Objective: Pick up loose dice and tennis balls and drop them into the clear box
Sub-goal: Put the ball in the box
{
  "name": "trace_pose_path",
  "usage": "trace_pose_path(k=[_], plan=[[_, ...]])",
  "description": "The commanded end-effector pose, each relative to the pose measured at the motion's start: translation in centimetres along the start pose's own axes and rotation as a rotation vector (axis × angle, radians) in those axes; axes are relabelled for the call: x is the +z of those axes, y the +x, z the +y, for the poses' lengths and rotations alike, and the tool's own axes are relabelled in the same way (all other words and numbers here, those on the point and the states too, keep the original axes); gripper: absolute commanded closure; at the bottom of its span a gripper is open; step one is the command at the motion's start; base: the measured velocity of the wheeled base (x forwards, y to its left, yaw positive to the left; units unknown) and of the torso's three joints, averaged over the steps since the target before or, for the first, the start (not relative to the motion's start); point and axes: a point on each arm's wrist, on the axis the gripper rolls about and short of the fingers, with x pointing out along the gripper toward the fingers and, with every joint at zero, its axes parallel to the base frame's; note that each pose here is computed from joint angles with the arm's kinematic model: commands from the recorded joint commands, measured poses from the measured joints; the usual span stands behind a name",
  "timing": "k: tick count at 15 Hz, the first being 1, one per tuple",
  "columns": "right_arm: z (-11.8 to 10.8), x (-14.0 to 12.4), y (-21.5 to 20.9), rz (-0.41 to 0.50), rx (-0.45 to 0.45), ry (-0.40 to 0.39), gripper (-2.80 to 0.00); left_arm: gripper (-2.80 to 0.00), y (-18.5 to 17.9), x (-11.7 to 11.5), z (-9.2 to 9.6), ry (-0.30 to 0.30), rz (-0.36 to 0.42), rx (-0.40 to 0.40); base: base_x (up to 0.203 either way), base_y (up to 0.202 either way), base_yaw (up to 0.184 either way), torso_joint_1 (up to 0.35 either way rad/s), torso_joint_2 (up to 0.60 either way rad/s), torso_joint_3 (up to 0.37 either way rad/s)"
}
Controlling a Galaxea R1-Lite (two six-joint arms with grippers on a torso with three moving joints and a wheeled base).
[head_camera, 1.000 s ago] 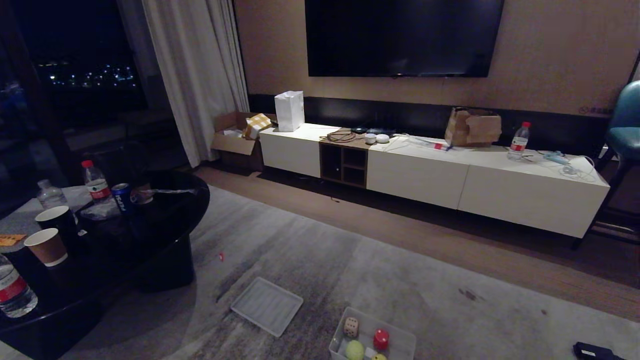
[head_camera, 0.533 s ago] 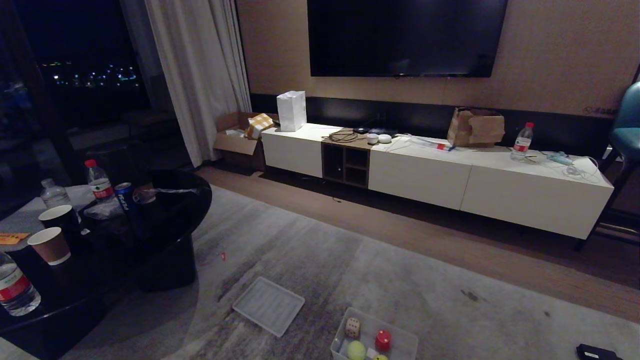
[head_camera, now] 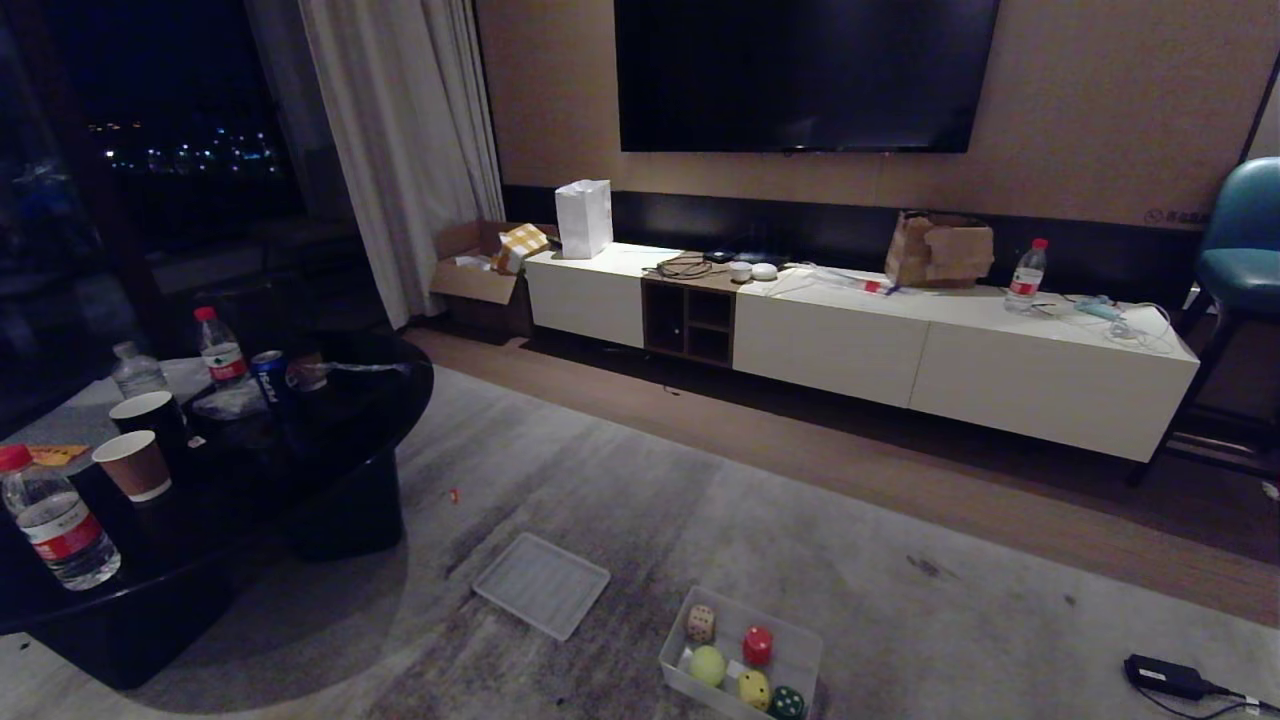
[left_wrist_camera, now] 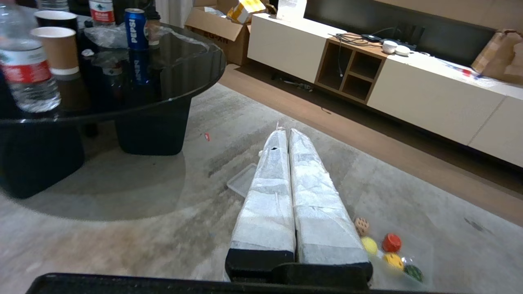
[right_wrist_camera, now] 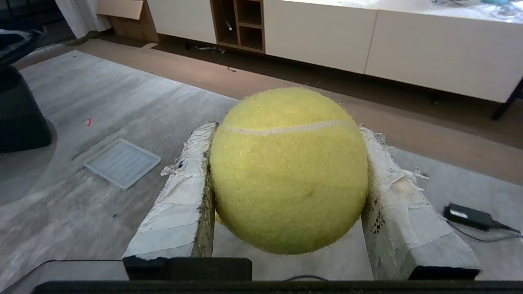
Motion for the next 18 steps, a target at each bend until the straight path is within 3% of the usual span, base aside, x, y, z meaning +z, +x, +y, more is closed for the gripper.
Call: trace_pose_path(k=[1, 12, 18], plan=[[0.00, -0.01, 0.01, 0.002, 0.001, 0.000, 0.00, 0.00, 0.02, -0.03, 0.01, -0.001, 0.002, 0.002, -0.187, 0.000, 0.001, 0.002, 0.00, 0.006], [0.00, -0.01, 0.01, 0.002, 0.002, 0.000, 0.00, 0.00, 0.02, -0.03, 0.01, -0.003, 0.002, 0.002, -0.021, 0.000, 0.000, 0.001, 0.00, -0.003], [0.00, -0.01, 0.01, 0.002, 0.002, 0.000, 0.00, 0.00, 0.02, -0.03, 0.00, -0.003, 0.002, 0.001, 0.000, 0.000, 0.000, 0.002, 0.00, -0.175]])
